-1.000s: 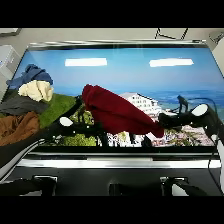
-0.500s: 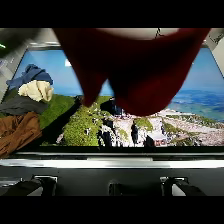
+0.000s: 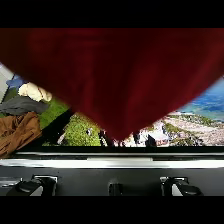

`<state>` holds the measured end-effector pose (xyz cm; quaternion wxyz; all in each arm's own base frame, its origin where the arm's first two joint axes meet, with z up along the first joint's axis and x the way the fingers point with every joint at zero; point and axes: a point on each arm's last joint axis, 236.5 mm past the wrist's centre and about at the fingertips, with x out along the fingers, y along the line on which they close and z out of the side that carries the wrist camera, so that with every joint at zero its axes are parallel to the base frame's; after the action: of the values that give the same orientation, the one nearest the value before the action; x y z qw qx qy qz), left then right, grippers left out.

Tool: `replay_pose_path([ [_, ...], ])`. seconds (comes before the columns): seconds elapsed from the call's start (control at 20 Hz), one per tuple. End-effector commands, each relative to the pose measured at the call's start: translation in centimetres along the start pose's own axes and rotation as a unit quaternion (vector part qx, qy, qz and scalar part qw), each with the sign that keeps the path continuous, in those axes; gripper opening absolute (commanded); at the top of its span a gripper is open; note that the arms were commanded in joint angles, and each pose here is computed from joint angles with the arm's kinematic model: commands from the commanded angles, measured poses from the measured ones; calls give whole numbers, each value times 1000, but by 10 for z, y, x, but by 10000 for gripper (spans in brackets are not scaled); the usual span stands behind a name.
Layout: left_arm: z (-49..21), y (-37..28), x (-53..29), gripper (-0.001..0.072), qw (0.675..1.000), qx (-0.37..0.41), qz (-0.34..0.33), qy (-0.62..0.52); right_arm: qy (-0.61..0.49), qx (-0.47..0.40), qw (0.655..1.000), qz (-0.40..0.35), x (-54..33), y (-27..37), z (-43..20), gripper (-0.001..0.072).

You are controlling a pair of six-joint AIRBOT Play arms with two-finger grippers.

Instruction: Fold the clothes and pants, and hang the long-sleeved shirts on hangers.

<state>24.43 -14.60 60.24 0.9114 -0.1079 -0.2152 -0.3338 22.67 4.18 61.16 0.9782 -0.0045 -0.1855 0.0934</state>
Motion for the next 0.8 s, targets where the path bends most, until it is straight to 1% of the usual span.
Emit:
replay_pose_path([
  [0.0,-26,24,-3,23,997,24,48,50,45,-5,999,-1,6,-4,-24,33],
  [0.05,-56,42,0,23,993,17,70,89,97,3,995,4,20,-8,-57,33],
  [0.1,-90,61,2,24,987,5,92,129,167,23,986,10,37,-14,-106,32],
  [0.2,-174,102,3,24,968,-16,134,213,305,77,949,26,70,-26,-220,32],
  [0.25,-225,125,0,23,953,-21,152,261,352,110,929,35,87,-30,-273,32],
  [0.35,-326,163,-13,24,920,-47,181,343,413,173,893,41,124,-35,-379,32],
  [0.45,-416,194,-34,24,881,-105,219,405,459,245,853,44,151,-21,-475,32],
  [0.55,-492,216,-60,25,831,-181,263,454,513,330,791,49,153,12,-563,32],
  [0.65,-554,221,-86,26,781,-234,289,503,580,397,710,43,133,50,-637,32],
  [0.75,-603,212,-111,26,730,-286,299,544,635,413,650,54,104,82,-681,32],
])
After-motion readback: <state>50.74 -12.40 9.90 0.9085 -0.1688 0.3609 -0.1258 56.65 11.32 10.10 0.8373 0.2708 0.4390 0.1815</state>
